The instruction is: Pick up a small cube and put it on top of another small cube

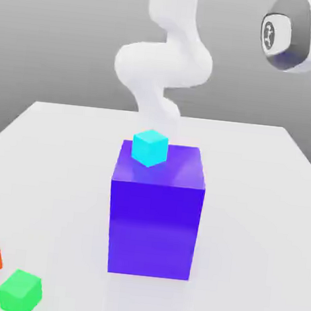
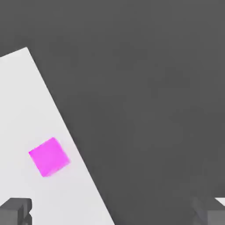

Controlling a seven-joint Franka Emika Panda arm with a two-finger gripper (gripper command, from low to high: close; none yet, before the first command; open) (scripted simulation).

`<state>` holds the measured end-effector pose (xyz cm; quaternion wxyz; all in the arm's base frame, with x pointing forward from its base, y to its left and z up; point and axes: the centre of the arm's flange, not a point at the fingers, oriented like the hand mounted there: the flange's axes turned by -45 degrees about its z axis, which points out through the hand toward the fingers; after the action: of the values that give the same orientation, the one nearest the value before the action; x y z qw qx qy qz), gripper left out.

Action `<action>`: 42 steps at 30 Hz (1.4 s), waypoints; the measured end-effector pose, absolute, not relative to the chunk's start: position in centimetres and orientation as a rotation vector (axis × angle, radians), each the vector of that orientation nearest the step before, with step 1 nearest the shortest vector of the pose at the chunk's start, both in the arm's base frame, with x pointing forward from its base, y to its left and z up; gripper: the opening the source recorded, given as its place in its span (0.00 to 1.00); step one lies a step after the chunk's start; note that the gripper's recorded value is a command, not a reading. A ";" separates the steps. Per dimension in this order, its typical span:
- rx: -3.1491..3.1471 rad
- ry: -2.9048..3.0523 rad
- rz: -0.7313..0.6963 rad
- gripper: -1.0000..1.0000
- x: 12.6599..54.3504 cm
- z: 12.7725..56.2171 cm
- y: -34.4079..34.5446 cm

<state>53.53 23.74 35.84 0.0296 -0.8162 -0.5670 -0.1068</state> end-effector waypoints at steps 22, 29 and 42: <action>-2.100 -2.336 0.002 0.00 50.5 14.5 31.8; -2.212 -2.246 0.006 0.00 54.1 20.5 21.3; -2.515 -1.894 0.014 0.00 51.4 23.7 -11.4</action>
<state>51.43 -11.37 23.71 -0.0035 -0.7988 -0.6016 0.0043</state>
